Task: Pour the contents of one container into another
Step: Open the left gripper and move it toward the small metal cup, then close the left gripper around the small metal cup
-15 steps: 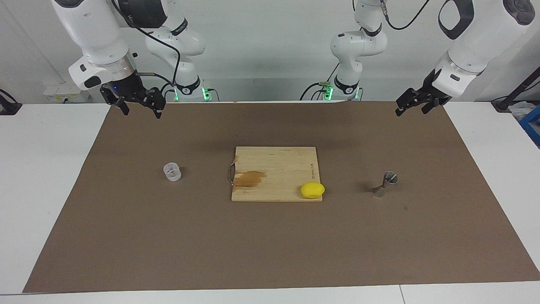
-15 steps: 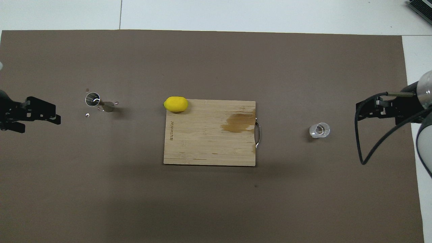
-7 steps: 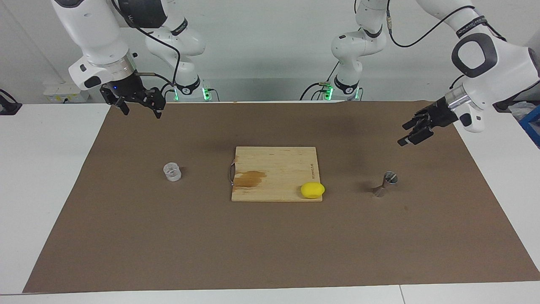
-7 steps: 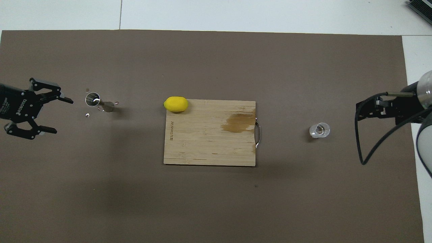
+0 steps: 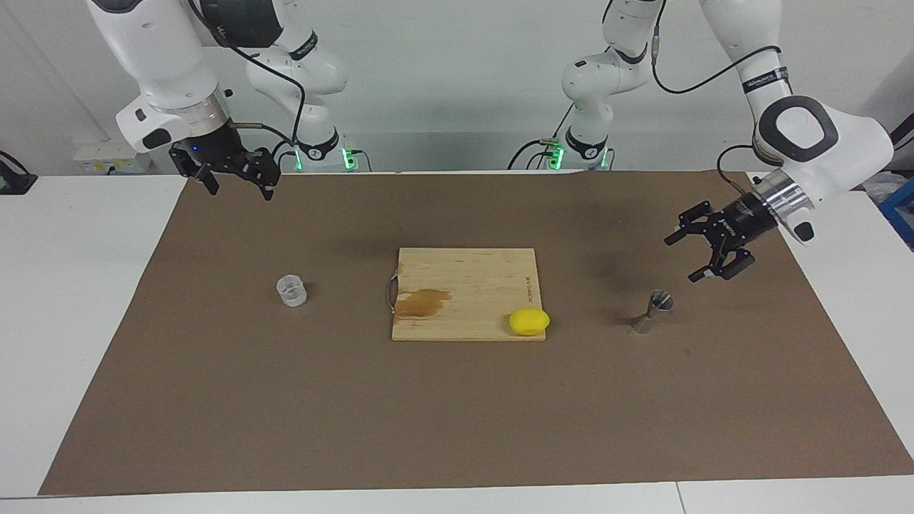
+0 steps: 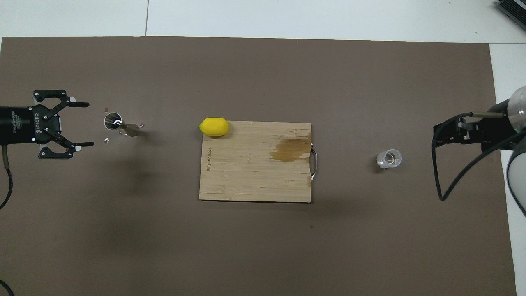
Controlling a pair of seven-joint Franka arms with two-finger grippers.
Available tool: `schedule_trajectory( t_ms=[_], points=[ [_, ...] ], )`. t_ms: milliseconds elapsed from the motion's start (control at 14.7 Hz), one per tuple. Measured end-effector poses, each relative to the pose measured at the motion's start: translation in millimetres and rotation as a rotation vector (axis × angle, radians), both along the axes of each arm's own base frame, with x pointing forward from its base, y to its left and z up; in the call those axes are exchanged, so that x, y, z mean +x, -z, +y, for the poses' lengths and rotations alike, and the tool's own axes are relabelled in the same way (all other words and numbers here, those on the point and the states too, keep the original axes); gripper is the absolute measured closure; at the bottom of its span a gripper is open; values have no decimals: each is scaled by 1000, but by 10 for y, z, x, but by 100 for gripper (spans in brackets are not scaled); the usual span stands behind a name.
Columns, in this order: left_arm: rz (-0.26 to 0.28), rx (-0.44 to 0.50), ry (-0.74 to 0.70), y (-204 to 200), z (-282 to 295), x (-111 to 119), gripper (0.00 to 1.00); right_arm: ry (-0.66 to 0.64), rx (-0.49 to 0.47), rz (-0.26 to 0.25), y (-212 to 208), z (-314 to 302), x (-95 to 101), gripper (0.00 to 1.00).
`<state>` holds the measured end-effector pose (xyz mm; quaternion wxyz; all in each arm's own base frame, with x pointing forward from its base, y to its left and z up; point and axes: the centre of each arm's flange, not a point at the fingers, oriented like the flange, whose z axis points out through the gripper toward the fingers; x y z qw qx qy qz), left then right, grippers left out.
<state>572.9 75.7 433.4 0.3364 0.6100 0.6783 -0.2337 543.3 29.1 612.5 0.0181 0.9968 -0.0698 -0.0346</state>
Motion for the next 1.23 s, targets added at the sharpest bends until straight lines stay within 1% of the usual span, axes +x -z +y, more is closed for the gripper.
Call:
schedule_trajectory(
  t_ms=[273, 409, 545, 750, 1227],
  points=[
    [71, -171, -147, 529, 233, 23, 0, 0, 0, 0, 0, 0, 0, 0],
    [96, -236, -196, 741, 248, 70, 0, 0, 0, 0, 0, 0, 0, 0],
    [115, -280, -232, 905, 243, 96, 0, 0, 0, 0, 0, 0, 0, 0],
    [120, -307, -247, 1048, 204, 117, 0, 0, 0, 0, 0, 0, 0, 0],
    [107, -305, -213, 1186, 115, 47, 0, 0, 0, 0, 0, 0, 0, 0]
  ],
)
